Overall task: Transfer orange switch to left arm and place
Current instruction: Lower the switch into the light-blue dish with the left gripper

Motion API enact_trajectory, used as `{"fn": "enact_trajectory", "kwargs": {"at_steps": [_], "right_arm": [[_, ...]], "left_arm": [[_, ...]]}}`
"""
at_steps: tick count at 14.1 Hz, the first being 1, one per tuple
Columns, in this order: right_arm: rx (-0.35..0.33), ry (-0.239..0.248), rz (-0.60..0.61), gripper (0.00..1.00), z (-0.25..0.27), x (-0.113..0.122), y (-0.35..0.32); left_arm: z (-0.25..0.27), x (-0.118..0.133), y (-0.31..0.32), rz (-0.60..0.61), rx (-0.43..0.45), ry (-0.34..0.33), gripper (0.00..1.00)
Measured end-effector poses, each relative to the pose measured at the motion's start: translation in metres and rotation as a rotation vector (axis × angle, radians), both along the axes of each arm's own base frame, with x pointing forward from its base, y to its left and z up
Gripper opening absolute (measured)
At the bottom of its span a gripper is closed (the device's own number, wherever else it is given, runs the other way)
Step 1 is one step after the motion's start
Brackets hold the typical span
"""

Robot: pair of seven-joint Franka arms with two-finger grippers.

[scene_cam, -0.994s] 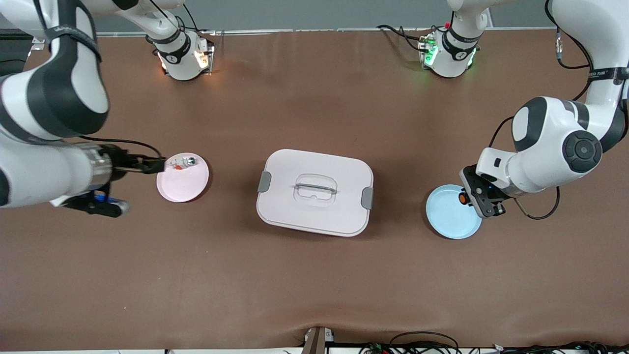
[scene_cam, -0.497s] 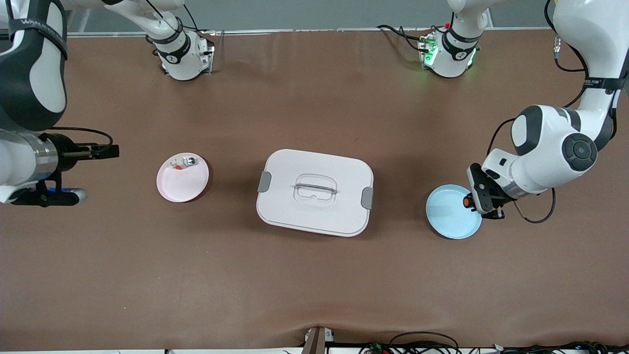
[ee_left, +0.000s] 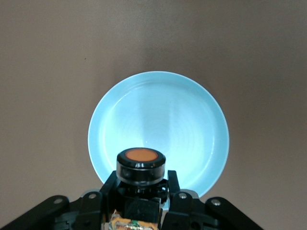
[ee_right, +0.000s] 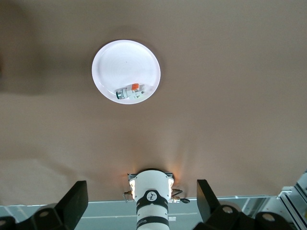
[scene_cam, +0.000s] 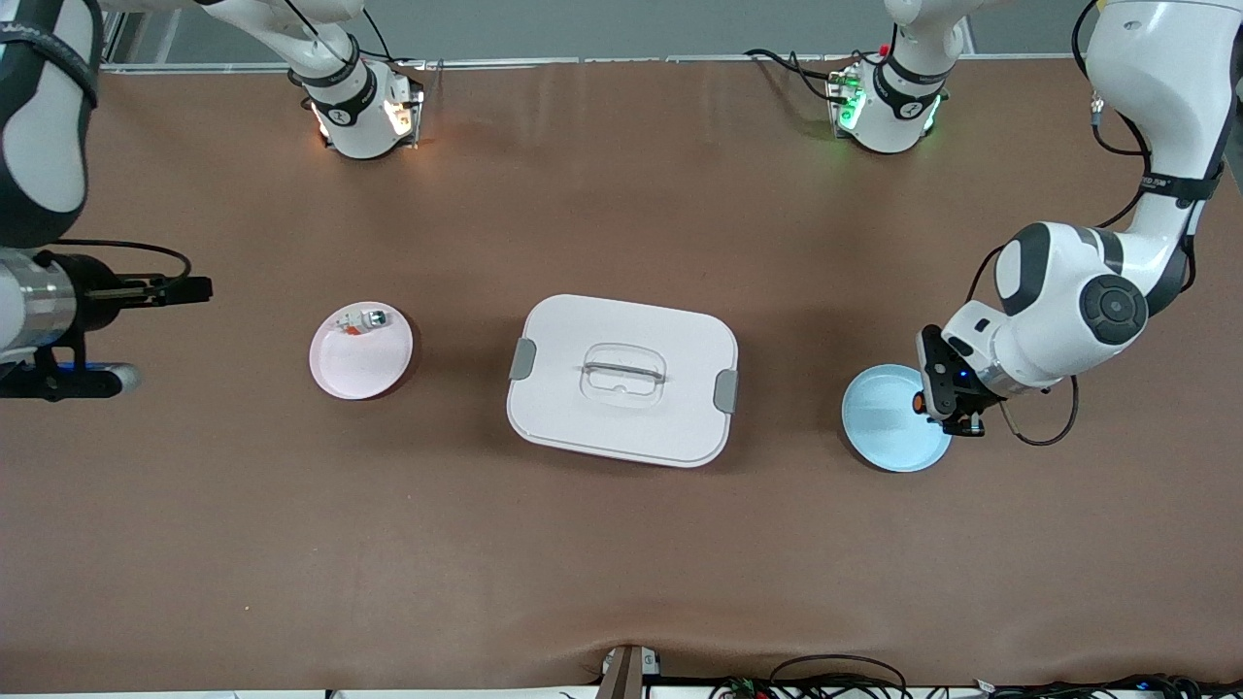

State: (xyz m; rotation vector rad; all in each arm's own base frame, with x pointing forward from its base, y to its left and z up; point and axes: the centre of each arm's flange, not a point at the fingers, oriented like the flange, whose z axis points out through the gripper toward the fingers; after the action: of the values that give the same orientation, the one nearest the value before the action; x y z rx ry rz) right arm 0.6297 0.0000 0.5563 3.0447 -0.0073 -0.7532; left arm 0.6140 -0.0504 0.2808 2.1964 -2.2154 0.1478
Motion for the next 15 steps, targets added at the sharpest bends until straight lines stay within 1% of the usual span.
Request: {"fn": "enact_trajectory", "kwargs": {"at_steps": [2,4,7,10,11,12,13,15], "right_arm": [[0.015,-0.036,-0.011,1.00,0.003,0.004,-0.013],[0.017,-0.086,-0.009,1.00,0.008,0.007,-0.012],[0.015,-0.183,-0.005,1.00,0.011,0.006,-0.008],[0.008,-0.281,-0.003,1.00,0.008,-0.007,-0.006],[0.005,-0.295,-0.004,1.00,0.007,-0.014,-0.005],[0.000,-0.294,-0.014,1.00,0.007,-0.022,-0.005],[-0.011,-0.292,-0.043,1.00,0.009,-0.029,-0.004],[-0.033,-0.306,-0.103,1.00,0.017,-0.036,-0.001]], "left_arm": [[-0.016,-0.006,-0.003,-0.002,-0.014,-0.024,0.44],[-0.032,-0.013,-0.004,-0.002,-0.024,-0.033,0.44],[-0.046,-0.020,-0.007,-0.013,-0.029,-0.058,0.44],[-0.058,-0.023,-0.009,-0.037,-0.028,-0.080,0.44],[-0.062,-0.023,-0.009,-0.050,-0.024,-0.088,0.44],[-0.066,-0.023,-0.009,-0.057,-0.023,-0.094,0.44],[-0.070,-0.023,-0.007,-0.058,-0.025,-0.098,0.44],[-0.077,-0.023,-0.004,-0.064,-0.027,-0.107,0.44]]}}
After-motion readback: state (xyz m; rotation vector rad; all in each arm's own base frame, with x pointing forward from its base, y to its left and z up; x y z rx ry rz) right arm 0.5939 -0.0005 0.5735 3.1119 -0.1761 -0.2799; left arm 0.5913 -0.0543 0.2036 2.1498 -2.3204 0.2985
